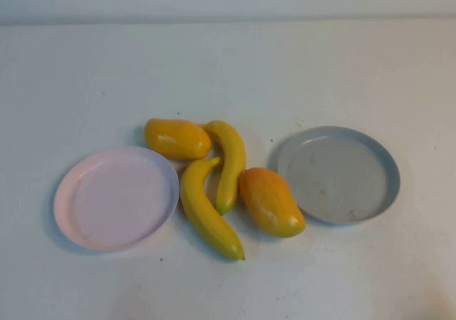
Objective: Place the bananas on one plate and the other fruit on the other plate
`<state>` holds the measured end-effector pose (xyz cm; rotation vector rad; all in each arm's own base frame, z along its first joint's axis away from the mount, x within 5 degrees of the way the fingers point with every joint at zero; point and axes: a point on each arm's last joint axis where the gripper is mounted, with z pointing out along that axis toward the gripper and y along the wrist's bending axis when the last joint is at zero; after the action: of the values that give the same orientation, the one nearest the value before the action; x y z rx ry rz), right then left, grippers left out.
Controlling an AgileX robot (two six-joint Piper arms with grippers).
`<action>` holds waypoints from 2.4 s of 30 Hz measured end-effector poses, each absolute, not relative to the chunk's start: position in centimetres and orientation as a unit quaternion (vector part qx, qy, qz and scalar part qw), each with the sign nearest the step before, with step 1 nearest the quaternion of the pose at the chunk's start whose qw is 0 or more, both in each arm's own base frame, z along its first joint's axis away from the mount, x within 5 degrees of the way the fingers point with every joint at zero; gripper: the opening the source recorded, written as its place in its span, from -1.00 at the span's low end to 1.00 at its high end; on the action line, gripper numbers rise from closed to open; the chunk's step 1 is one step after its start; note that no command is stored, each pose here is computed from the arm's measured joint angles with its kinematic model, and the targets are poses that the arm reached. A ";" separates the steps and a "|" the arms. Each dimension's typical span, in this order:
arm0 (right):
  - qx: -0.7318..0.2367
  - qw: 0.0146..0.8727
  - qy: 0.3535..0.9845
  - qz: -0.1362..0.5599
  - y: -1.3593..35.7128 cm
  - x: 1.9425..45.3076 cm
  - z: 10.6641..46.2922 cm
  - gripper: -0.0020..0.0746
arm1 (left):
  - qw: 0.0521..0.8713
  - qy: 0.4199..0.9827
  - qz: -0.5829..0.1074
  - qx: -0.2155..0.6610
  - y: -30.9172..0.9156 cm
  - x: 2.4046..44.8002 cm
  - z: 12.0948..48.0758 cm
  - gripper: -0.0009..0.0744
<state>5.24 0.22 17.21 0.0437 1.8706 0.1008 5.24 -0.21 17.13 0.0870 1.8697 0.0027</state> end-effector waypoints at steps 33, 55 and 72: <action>0.019 0.592 0.804 0.043 0.2 5.2 17.2 -0.99 | 0.623 0.769 -0.123 -0.075 -0.7 5.4 18.1 -0.99; 0.019 0.592 0.804 0.043 0.2 5.2 17.2 -0.99 | 0.546 0.776 -0.268 -0.166 -2.0 5.7 25.7 -0.99; 0.019 0.592 0.804 0.043 0.2 5.2 17.2 -0.99 | 0.318 0.932 -0.172 0.016 -3.9 18.2 32.7 -0.99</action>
<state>5.24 0.22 17.21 0.0437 1.8706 0.1008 18.21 -3.88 32.68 0.0417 2.4526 -0.4517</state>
